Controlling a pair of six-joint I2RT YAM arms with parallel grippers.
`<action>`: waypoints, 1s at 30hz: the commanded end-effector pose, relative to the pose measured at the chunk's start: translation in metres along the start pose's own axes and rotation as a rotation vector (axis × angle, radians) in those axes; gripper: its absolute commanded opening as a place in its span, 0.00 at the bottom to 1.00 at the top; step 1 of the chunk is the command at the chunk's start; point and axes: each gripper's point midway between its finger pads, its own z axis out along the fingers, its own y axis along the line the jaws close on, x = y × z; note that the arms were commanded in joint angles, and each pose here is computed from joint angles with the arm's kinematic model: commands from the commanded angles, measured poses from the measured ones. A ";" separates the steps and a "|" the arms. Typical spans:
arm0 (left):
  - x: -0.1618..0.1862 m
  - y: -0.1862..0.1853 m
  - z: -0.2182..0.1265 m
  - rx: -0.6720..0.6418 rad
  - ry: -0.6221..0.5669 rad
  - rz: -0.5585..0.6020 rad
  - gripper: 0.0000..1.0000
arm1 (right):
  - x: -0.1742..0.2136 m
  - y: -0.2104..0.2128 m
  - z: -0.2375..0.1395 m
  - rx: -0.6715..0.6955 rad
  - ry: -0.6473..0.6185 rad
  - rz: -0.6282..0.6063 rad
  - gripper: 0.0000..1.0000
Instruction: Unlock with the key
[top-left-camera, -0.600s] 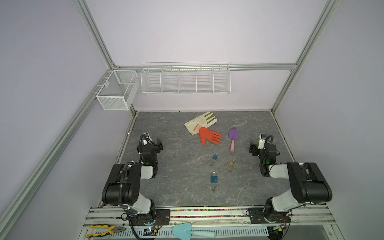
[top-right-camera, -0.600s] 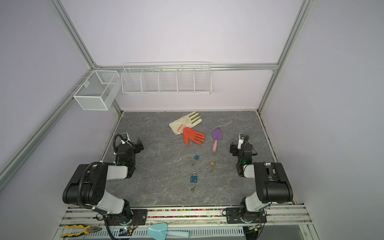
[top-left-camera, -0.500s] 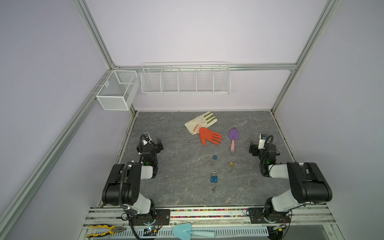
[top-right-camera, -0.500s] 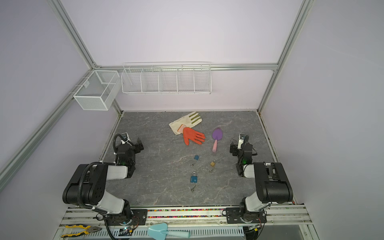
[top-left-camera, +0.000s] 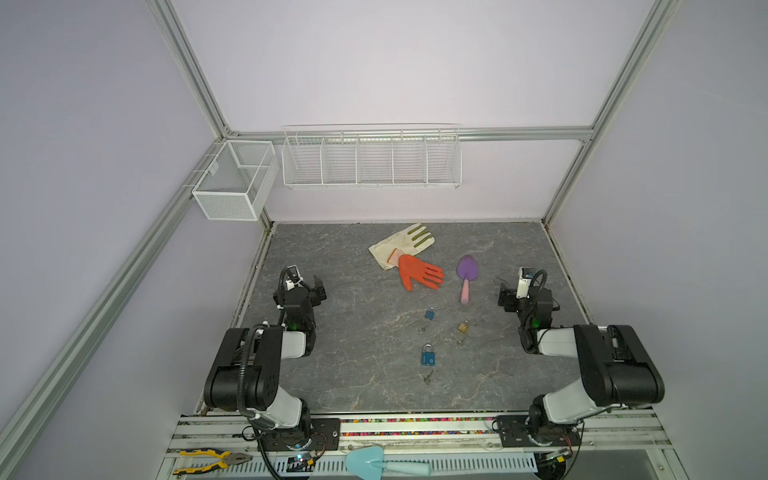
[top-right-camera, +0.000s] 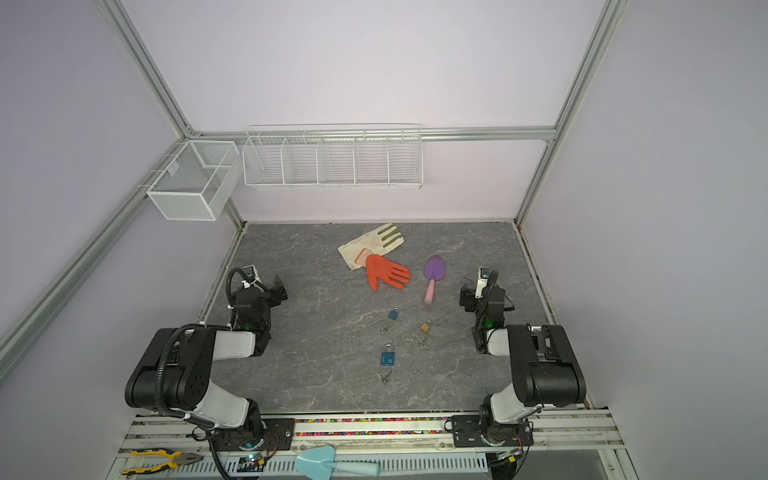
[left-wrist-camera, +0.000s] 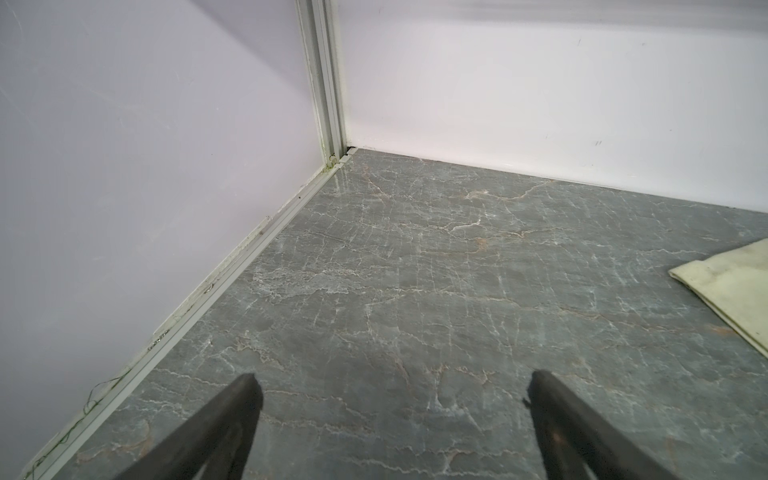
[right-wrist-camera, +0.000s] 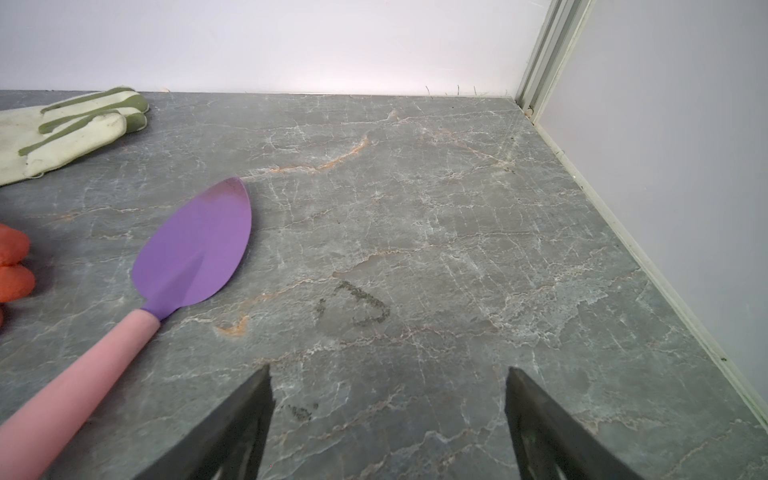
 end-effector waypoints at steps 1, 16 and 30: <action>-0.002 0.005 0.000 -0.017 -0.015 -0.008 1.00 | -0.010 0.004 -0.001 -0.018 -0.036 -0.022 0.89; -0.002 0.005 -0.001 -0.017 -0.014 -0.007 1.00 | -0.011 0.004 -0.002 -0.018 -0.039 -0.022 0.88; -0.053 0.012 -0.047 0.010 -0.098 -0.083 1.00 | -0.041 0.002 -0.022 -0.021 -0.001 0.000 0.89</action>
